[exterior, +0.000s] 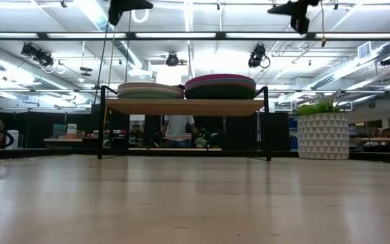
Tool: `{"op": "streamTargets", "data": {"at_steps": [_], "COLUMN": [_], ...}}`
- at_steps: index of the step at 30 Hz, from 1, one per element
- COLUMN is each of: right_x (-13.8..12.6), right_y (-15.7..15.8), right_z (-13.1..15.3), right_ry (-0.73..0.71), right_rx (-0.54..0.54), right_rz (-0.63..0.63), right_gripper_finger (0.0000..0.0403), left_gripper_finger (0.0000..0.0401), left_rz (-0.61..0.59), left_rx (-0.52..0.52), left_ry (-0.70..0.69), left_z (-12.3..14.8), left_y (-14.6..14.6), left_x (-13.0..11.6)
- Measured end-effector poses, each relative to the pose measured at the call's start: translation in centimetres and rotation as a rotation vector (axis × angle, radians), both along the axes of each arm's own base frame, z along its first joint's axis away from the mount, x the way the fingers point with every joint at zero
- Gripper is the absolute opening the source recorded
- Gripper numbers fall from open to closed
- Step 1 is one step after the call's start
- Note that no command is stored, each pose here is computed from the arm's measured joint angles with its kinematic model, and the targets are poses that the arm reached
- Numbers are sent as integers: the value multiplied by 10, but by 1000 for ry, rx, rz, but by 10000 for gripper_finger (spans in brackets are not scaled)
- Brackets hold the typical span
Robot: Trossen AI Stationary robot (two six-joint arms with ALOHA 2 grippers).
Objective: Place and stack plates onto a shelf
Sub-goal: Return to Home Position
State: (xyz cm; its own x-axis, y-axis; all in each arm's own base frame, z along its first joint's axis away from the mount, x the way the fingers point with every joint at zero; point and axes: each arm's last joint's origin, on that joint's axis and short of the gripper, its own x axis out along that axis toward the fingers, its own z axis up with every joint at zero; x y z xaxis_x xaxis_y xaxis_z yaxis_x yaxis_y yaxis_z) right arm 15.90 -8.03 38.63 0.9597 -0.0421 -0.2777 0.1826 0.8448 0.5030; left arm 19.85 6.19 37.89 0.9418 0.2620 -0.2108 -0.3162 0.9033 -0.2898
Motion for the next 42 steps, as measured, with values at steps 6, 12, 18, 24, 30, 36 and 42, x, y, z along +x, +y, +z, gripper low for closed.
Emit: {"op": "streamTargets", "data": {"at_steps": [6, 12, 18, 24, 30, 36, 42], "right_x": [2, -7, -20, -29, -32, -33, -37], "right_y": [-9, -12, -8, -3, 4, 9, 12], "right_z": [-44, -82, -107, -126, -150, -182, -192], "right_ry": [-77, -126, -223, -409, -489, -470, -512], "right_rx": [59, 140, 222, 300, 363, 426, 352], "right_rz": [-22, -83, -140, -219, -291, -367, -388], "right_gripper_finger": [139, 139, 130, 120, 118, 118, 118], "left_gripper_finger": [126, 123, 123, 123, 123, 123, 123], "left_rz": [-9, -1, 16, 41, 57, 72, 76], "left_rx": [-26, -39, -18, -42, -94, -146, -192], "left_ry": [-210, -265, -313, -374, -432, -446, -454], "left_z": [-36, -63, -73, -92, -112, -136, -155], "left_y": [-11, -17, -22, -28, -32, -33, -34], "left_x": [-9, -25, -49, -74, -91, -98, -101]}}
